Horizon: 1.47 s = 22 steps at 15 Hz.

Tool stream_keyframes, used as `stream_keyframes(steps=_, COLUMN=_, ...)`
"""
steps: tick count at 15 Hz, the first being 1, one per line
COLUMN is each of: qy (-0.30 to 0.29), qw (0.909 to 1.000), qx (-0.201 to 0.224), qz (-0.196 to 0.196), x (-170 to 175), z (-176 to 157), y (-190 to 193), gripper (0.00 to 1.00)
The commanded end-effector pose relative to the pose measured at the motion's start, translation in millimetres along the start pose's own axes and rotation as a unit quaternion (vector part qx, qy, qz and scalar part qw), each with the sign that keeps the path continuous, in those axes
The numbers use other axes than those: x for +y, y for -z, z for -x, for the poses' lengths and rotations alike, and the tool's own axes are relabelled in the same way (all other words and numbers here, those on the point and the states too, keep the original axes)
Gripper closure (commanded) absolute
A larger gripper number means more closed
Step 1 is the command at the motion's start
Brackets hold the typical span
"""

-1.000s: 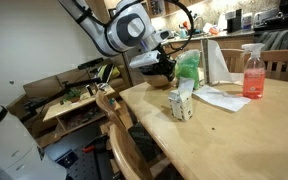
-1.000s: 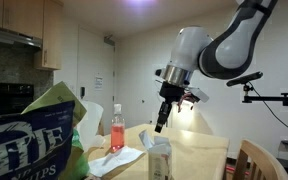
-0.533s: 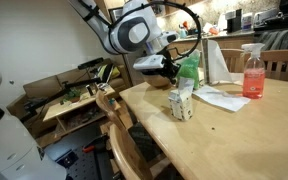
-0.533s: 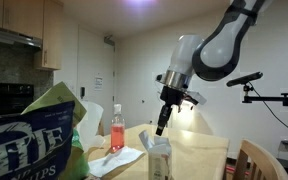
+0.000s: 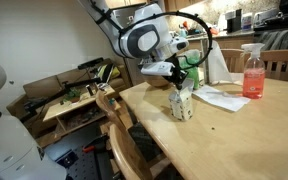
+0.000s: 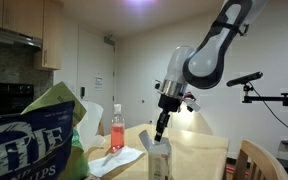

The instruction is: Open the white box and remove one tea bag from the box and place it on the table

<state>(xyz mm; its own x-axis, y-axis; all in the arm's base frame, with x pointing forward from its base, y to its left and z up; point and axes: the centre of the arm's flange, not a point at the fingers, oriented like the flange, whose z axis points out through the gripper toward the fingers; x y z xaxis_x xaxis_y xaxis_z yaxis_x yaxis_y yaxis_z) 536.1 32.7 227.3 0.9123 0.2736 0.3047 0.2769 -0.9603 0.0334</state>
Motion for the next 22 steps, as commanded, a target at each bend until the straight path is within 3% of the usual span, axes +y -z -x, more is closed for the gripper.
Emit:
stream_keyframes(steps=1, qy=-0.003, qw=1.0000, qx=-0.001, qz=-0.007, x=11, z=-8, y=-10, gripper=1.00)
stream_keyframes(steps=12, qy=0.019, qw=0.9987, qx=-0.048, qz=0.003, x=9, z=-11, y=-14, gripper=1.00)
stream_keyframes(steps=13, qy=0.022, qw=0.9983, qx=-0.053, qz=0.007, x=9, z=-12, y=-14, gripper=0.95)
stream_keyframes(steps=15, qy=0.033, qw=0.9971, qx=-0.068, qz=0.007, x=11, z=-12, y=-16, gripper=0.71)
stream_keyframes(steps=17, qy=0.048, qw=0.9946, qx=-0.092, qz=0.006, x=11, z=-12, y=-20, gripper=0.63)
stream_keyframes(steps=22, qy=0.086, qw=0.9859, qx=-0.142, qz=0.020, x=10, z=-16, y=-19, gripper=0.24)
